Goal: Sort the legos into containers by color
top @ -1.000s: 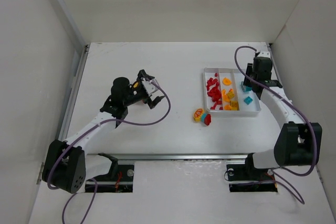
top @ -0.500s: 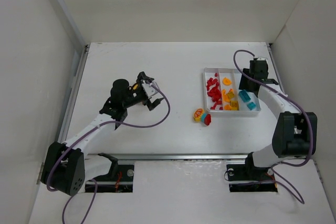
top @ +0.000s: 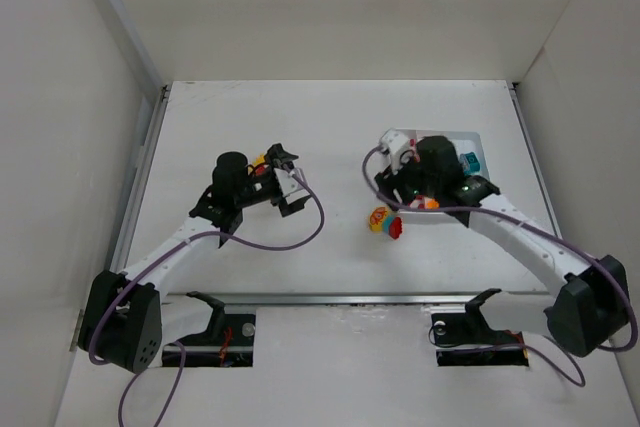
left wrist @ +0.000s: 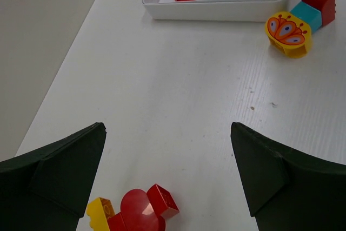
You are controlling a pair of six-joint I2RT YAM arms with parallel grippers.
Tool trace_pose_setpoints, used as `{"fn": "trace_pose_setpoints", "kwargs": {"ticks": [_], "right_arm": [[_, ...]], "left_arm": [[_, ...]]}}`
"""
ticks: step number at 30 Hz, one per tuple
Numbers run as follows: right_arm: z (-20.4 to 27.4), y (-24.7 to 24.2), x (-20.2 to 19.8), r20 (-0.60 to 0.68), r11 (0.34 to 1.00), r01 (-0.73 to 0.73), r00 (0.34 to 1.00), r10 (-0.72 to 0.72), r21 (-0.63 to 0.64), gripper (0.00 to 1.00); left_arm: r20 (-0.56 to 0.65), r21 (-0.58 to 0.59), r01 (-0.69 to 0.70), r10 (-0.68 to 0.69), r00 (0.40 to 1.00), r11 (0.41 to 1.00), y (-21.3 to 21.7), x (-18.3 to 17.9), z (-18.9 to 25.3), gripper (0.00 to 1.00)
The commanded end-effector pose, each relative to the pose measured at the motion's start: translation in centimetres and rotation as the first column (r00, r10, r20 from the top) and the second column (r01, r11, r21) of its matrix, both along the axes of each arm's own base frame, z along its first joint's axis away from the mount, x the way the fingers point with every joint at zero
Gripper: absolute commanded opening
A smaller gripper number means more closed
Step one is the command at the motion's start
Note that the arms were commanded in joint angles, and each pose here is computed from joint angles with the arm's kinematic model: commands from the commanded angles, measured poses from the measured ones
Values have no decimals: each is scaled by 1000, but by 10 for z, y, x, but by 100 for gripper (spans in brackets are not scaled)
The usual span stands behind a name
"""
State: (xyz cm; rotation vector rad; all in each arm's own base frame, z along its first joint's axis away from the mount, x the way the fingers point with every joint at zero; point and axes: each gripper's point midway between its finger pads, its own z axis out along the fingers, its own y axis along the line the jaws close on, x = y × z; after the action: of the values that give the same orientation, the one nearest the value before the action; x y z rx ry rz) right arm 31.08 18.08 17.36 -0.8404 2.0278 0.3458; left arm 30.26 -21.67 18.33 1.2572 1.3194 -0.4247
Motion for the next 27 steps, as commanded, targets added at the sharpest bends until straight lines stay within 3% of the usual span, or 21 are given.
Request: {"fn": "trace_pose_setpoints", "kwargs": {"ticks": [1, 8, 14, 19, 23, 27], "right_arm": [[-40, 39, -54, -100, 956, -282, 957, 274, -78, 68], [-60, 38, -49, -175, 950, -237, 964, 203, -205, 68], [-99, 37, -56, -332, 874, -356, 911, 246, -331, 57], [-105, 40, -45, -313, 877, -320, 926, 211, -357, 57], [-103, 31, -30, -283, 878, -223, 953, 106, -423, 63], [-103, 31, -33, -308, 880, -223, 947, 93, -419, 70]], "left_arm": [[45, 15, 88, -89, 995, 996, -7, -11, 6, 100], [36, 15, 97, -98, 995, 995, -8, -13, 4, 100], [41, 18, 108, -108, 993, 994, -7, -17, 0, 100], [49, 16, 108, -108, 993, 994, -6, -20, 2, 100], [49, 16, 108, -108, 993, 994, -6, -20, 2, 100], [49, 16, 108, -108, 993, 994, -6, -20, 2, 100]]}}
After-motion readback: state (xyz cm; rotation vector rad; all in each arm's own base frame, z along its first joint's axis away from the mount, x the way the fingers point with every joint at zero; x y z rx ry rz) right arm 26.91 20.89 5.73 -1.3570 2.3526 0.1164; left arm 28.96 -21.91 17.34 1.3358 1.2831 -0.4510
